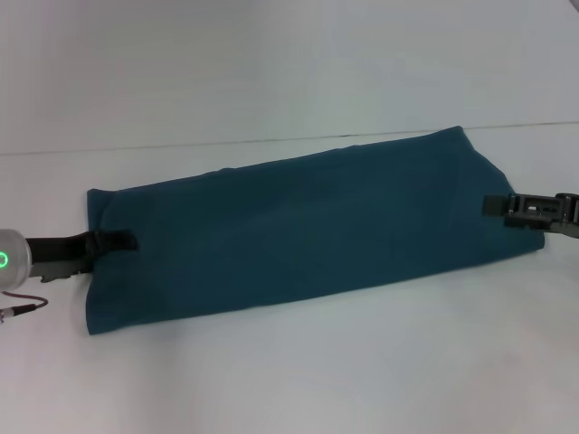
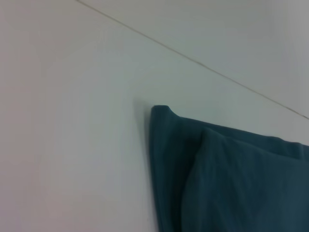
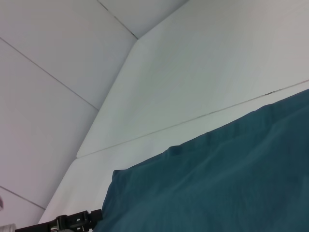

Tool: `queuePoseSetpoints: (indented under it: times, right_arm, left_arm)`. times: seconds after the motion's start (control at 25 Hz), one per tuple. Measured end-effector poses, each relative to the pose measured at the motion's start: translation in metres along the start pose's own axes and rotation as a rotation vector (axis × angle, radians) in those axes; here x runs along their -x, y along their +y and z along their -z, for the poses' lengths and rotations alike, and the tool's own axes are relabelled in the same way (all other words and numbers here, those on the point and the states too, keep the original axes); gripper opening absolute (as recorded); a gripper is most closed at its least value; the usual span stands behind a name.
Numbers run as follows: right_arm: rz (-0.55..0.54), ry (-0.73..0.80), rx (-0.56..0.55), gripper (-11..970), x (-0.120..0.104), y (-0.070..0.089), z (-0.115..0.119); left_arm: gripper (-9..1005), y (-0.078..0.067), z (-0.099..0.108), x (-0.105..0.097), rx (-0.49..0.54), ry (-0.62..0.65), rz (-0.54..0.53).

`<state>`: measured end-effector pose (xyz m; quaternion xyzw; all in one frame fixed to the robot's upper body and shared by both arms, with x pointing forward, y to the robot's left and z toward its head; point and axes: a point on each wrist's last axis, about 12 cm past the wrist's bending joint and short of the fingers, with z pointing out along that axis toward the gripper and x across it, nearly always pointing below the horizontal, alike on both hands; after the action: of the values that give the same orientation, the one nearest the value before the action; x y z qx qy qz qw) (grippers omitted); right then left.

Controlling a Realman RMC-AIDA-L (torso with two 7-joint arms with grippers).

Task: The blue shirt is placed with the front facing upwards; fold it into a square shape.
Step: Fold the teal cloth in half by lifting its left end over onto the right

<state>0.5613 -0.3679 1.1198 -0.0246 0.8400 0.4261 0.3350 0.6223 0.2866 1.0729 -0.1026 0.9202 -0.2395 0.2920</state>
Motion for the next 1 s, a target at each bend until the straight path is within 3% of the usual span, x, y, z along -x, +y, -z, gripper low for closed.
queuePoseSetpoints:
  times: [0.4,0.68,0.88,1.0]
  right_arm:
    - [0.001,-0.002,-0.003,885,0.000,-0.001,0.000]
    - [0.003,-0.002,-0.003,886,0.000,-0.001,0.000]
    - [0.000,-0.003,-0.006,886,-0.002,-0.002,0.002]
    - [-0.002,-0.005,-0.007,886,-0.002,-0.002,0.003]
  left_arm:
    - [877,-0.018,-0.012,-0.001,-0.038,0.058,-0.011]
    - [875,-0.045,-0.014,0.004,-0.106,0.123,-0.041]
    - [861,-0.049,-0.011,0.011,-0.112,0.122,-0.054]
    - [802,-0.049,-0.010,0.012,-0.104,0.131,-0.066]
